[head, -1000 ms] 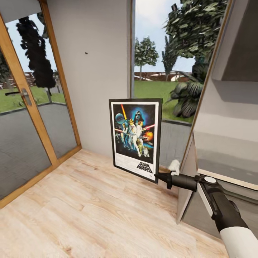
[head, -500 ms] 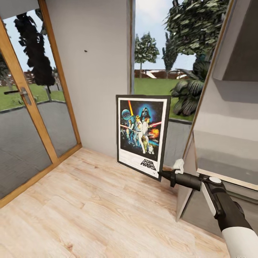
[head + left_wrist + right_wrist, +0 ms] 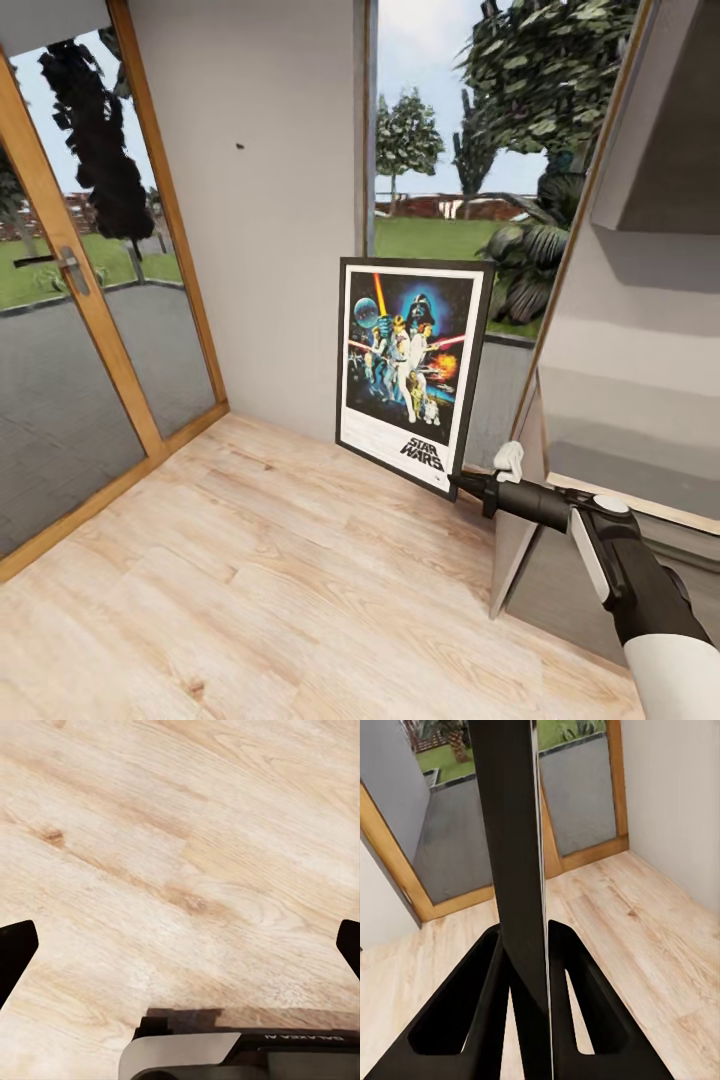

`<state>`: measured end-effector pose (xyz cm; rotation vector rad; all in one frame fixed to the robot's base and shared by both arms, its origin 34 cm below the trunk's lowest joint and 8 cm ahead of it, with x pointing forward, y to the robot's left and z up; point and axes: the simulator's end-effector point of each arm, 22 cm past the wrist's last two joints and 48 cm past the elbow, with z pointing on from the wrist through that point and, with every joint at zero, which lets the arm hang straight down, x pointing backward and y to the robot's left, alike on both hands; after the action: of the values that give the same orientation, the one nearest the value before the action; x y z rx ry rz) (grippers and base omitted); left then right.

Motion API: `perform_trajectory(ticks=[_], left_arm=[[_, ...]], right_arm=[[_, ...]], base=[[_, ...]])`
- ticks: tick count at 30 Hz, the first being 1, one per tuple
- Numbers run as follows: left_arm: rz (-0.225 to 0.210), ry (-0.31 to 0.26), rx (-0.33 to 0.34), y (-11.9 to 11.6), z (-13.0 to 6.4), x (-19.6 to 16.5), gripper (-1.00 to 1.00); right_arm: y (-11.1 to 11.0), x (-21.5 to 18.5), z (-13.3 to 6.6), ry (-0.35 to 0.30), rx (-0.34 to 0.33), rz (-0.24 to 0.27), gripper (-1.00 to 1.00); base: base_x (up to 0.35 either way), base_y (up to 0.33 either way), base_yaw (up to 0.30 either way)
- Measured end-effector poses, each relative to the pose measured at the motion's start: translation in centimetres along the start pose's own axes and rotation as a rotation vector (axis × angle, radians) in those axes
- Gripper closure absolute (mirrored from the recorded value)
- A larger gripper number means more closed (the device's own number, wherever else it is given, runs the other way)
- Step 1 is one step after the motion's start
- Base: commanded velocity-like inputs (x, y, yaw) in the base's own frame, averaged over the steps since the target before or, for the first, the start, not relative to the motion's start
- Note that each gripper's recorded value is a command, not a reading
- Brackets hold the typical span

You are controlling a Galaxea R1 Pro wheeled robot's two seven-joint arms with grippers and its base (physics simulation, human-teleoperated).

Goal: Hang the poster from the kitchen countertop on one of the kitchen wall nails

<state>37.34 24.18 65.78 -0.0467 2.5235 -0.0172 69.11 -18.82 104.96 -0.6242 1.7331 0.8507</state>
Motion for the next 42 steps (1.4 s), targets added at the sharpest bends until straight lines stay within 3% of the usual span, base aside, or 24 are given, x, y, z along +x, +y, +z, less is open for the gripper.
perform_trajectory(ticks=[23, 26, 28, 32, 42], left_arm=[[-0.001, -0.002, -0.004, 0.2, -2.1, -0.6, -1.00], [-0.024, -0.006, -0.040, 2.1, -2.4, -0.8, -1.00], [-0.071, -0.017, -0.102, 5.3, -2.7, -1.2, -1.00], [-0.125, -0.041, -0.171, 8.7, -3.4, -2.1, -1.00], [-0.141, -0.047, -0.191, 9.7, -4.4, -2.4, -1.00]], right_arm=[[1.1, -1.6, -0.8, 0.001, 0.000, 0.001, 1.00], [1.2, -1.8, -0.9, 0.001, 0.000, 0.001, 1.00], [1.3, -1.9, -1.0, 0.001, 0.000, 0.001, 1.00], [1.5, -2.1, -1.1, 0.001, 0.000, 0.000, 1.00], [2.0, -2.6, -1.5, 0.002, -0.002, 0.000, 1.00]], base=[[0.000, 0.000, 0.000], [0.000, 0.000, 0.000], [0.000, 0.000, 0.000], [0.000, 0.000, 0.000], [0.000, 0.000, 0.000]])
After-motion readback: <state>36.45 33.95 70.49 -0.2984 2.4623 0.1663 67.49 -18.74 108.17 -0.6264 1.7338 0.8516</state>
